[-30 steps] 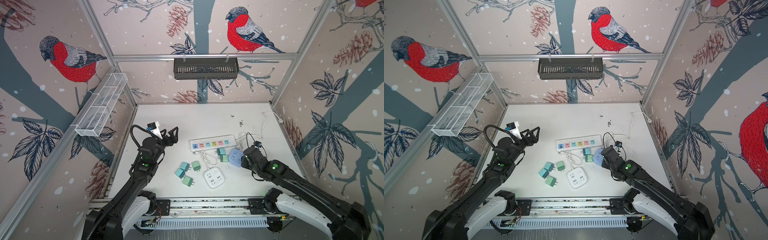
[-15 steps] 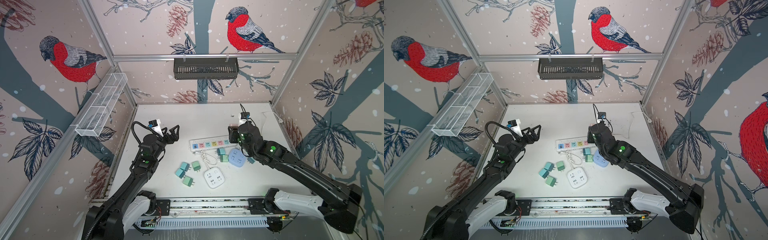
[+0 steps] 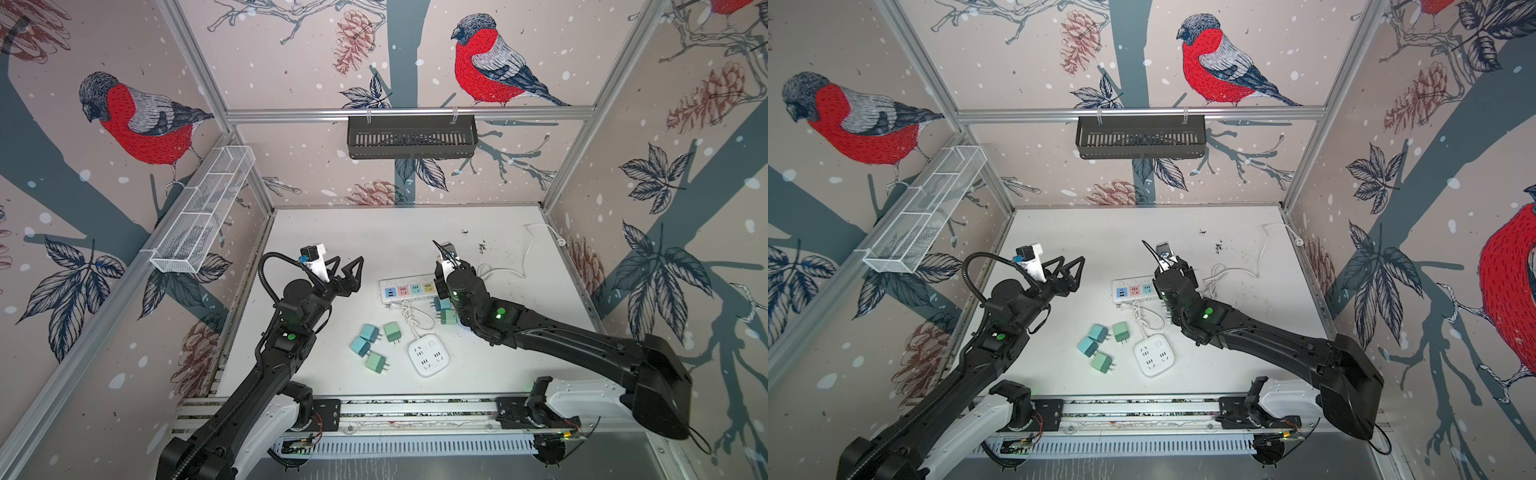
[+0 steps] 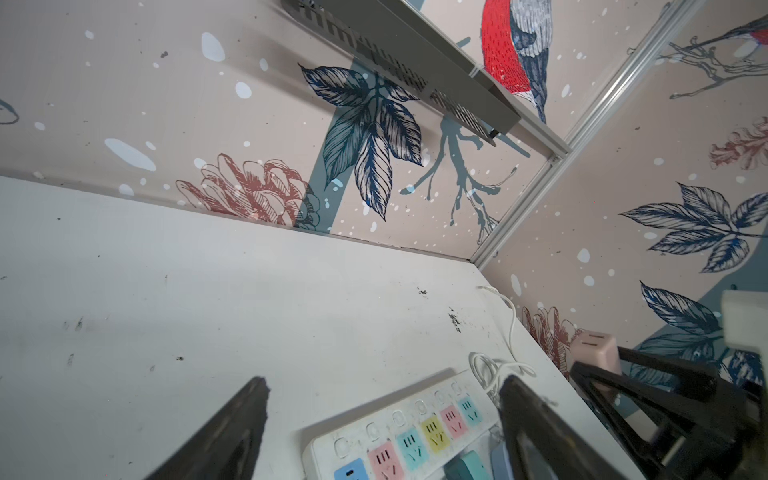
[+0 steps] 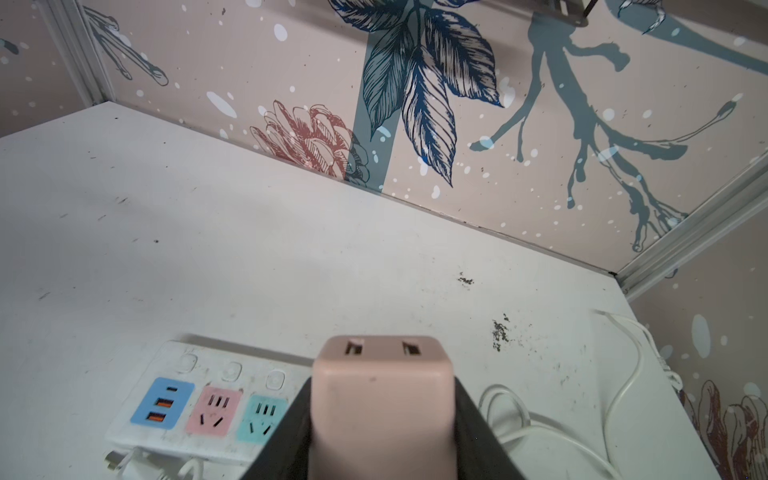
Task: Insert the plug
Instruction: 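Lift the pink adapter with the right gripper toward the power strip, then reach the left gripper toward the pink adapter held by the right gripper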
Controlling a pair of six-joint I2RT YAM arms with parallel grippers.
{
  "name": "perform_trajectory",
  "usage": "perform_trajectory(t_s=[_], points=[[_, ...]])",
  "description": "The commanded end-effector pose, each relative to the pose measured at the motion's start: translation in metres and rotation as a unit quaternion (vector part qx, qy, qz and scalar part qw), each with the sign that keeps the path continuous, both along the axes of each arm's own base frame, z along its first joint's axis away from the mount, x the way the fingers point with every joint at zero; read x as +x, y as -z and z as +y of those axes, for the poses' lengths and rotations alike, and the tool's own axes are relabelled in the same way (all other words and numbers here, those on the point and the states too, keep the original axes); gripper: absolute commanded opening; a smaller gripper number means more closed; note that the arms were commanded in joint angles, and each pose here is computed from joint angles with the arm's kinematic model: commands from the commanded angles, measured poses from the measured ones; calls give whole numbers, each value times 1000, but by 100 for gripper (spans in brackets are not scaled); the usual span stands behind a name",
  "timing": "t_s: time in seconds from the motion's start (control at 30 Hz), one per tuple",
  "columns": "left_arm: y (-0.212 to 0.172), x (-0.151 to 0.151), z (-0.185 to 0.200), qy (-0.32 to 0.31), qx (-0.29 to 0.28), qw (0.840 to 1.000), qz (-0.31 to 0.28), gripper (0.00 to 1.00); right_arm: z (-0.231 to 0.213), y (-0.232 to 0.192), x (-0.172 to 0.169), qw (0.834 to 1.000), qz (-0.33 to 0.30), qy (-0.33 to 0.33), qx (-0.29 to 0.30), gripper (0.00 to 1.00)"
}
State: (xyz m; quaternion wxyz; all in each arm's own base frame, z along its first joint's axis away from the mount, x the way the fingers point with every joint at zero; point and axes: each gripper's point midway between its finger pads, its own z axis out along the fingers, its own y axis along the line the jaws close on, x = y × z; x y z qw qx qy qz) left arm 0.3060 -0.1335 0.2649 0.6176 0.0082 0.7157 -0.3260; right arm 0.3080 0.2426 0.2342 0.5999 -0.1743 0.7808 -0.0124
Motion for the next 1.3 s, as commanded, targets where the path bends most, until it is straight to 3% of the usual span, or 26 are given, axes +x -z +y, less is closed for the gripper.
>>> perform_trajectory(t_s=[0.0, 0.4, 0.47, 0.53, 0.57, 0.73, 0.87, 1.27], points=[[-18, -3, -7, 10, 3, 999, -38, 85, -15, -9, 4, 999, -36, 40, -9, 0], [-33, -17, -50, 82, 51, 992, -77, 77, -17, -59, -40, 984, -117, -82, 105, 0], [-33, -18, -50, 83, 51, 992, -78, 77, -11, -61, -47, 981, -120, -118, 99, 1], [-32, -19, -51, 84, 53, 992, -77, 77, -5, -60, -52, 978, -118, -147, 90, 8], [-33, -18, -51, 83, 53, 992, -78, 77, -3, -57, -51, 978, -115, -153, 82, 1], [-30, -16, -56, 93, 55, 992, -70, 76, -19, -45, -33, 984, -93, -132, 72, 0], [-29, -14, -58, 96, 57, 991, -69, 76, -11, -19, -46, 969, -80, -233, 11, 0], [-24, -21, -101, 170, 78, 980, -63, 71, -34, 5, -54, 964, -170, -197, -51, 0]])
